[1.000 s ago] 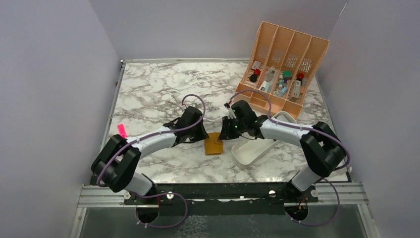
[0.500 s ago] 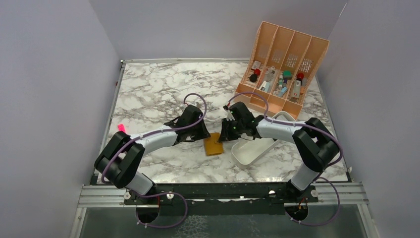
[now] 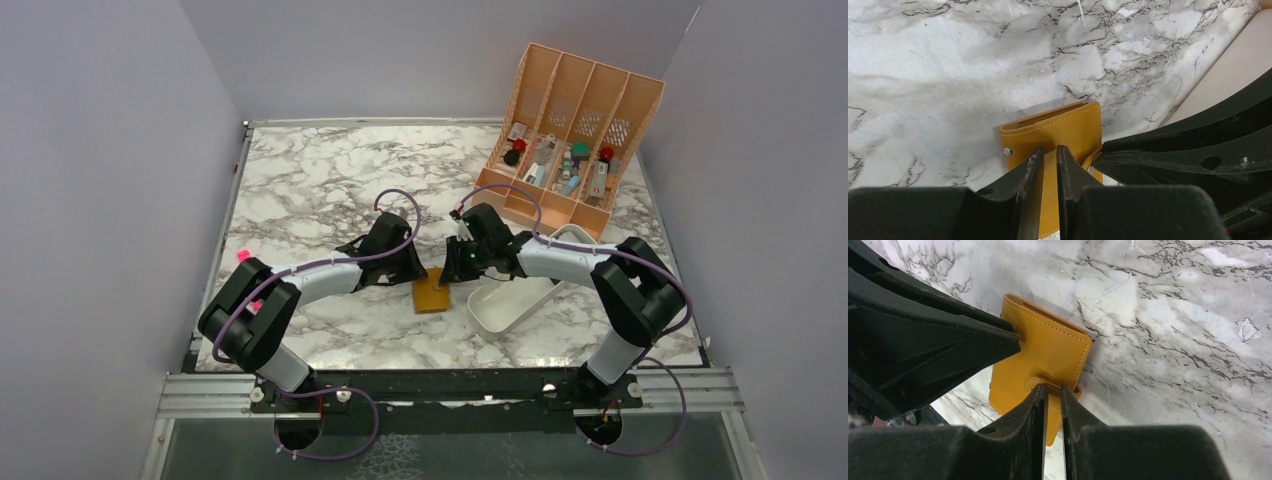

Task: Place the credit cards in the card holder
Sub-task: Close the card holder at the center of the board.

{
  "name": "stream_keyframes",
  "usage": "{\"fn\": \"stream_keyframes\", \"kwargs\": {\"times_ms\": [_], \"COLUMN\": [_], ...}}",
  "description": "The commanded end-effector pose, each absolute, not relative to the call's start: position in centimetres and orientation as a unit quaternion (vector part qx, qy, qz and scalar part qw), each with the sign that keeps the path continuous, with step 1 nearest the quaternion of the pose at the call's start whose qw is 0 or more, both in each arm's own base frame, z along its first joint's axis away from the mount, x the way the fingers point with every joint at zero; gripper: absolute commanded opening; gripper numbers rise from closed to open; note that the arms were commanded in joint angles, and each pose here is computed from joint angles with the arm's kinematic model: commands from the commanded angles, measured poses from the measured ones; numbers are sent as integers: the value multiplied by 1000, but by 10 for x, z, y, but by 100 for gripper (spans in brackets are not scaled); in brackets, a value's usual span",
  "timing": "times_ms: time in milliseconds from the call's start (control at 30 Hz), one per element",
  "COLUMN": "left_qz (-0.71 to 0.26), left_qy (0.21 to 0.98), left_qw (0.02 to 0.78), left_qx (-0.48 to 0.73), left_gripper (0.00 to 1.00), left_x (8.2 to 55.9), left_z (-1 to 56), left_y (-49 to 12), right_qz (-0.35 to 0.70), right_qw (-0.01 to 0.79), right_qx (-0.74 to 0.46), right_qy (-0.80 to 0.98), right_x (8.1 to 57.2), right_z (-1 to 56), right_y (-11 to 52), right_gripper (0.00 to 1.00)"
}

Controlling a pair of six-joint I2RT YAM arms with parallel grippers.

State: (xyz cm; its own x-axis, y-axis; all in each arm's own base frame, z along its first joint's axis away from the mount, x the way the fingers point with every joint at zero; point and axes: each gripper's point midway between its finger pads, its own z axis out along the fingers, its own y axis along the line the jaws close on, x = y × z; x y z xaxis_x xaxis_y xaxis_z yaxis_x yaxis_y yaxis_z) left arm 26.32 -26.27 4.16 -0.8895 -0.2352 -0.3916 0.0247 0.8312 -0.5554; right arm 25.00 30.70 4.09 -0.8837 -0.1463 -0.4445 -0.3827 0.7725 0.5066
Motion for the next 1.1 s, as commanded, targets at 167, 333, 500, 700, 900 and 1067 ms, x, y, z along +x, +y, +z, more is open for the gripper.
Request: {"fn": "stream_keyframes", "kwargs": {"times_ms": [167, 333, 500, 700, 900, 1067], "left_qz": [-278, -280, -281, -279, -284, -297], "left_qy": [933, 932, 932, 933, 932, 929], "left_qw": [223, 223, 224, 222, 219, 216], "left_qx": [-52, -53, -53, -53, -56, -56], "left_gripper": [19, 19, 19, 19, 19, 19], "left_x": [261, 261, 261, 260, 258, 255], "left_z": [33, 33, 33, 32, 32, 35], "left_y": [-261, -261, -261, -261, -261, -264], "right_qz": [328, 331, 327, 309, 246, 181], "right_qw": [198, 190, 187, 184, 176, 157], "right_qx": [-150, -156, -159, -157, -165, -177], "right_qy": [911, 911, 913, 920, 939, 955], "right_x": [251, 245, 241, 241, 236, 228], "right_z": [51, 48, 43, 32, 12, -12], "right_y": [323, 328, 331, 329, 320, 309], "right_gripper": [20, 19, 17, 16, 16, 16]}}
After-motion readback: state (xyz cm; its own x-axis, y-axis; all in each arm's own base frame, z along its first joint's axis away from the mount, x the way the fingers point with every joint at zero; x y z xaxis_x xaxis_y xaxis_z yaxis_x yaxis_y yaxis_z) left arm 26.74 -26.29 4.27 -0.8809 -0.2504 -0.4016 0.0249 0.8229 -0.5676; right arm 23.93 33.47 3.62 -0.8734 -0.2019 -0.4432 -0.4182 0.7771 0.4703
